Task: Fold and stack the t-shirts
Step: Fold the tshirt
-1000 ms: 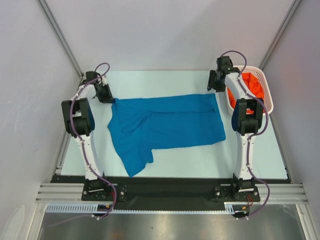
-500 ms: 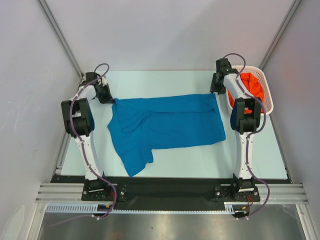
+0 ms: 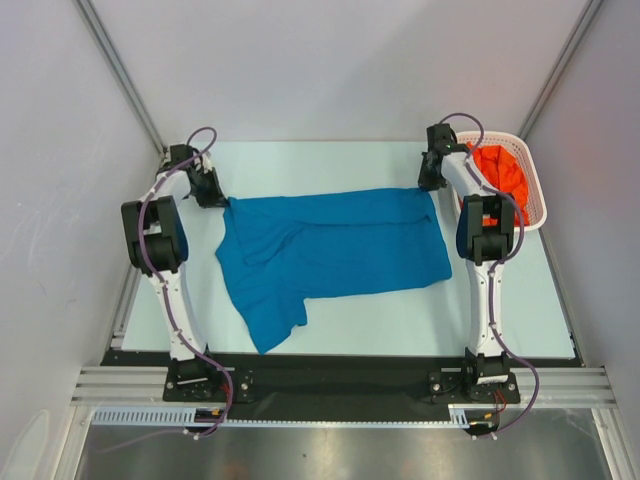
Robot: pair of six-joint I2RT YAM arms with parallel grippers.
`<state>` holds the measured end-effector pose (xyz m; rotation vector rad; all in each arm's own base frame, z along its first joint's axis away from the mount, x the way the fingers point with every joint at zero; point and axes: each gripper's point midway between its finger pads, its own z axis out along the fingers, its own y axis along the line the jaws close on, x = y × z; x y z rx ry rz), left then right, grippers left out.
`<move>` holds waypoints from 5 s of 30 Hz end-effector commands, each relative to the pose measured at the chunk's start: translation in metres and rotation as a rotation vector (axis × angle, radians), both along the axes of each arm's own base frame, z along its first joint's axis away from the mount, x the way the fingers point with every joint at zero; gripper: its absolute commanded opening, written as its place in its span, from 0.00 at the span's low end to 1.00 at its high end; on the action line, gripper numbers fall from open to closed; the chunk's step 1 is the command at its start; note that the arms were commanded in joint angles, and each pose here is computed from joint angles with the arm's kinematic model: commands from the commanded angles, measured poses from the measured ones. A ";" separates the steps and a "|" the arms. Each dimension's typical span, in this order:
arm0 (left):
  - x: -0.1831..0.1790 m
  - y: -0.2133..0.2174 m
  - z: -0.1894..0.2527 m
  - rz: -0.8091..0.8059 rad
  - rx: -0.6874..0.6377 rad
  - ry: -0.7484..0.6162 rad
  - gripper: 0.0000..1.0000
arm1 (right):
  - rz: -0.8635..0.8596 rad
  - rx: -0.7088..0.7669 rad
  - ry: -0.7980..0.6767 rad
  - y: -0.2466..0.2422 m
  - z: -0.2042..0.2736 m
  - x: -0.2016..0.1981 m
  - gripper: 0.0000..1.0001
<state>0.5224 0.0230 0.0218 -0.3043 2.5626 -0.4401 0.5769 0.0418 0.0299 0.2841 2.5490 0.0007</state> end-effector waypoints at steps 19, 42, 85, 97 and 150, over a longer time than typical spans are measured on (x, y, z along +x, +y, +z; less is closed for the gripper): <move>-0.015 0.047 0.032 0.223 0.107 0.005 0.47 | -0.007 -0.023 -0.137 0.014 0.034 0.036 0.37; -0.027 -0.087 0.045 0.146 -0.066 0.005 0.22 | 0.005 -0.002 -0.047 0.021 0.088 -0.068 0.42; -0.116 -0.089 0.062 0.088 -0.079 -0.014 0.38 | 0.256 0.240 -0.096 0.132 0.101 -0.100 0.47; -0.130 -0.103 0.046 0.066 -0.104 0.039 0.35 | 0.443 0.696 -0.057 0.357 0.078 -0.148 0.20; -0.115 -0.129 0.013 -0.155 0.207 0.085 0.09 | 0.373 0.822 0.009 0.427 0.012 -0.168 0.27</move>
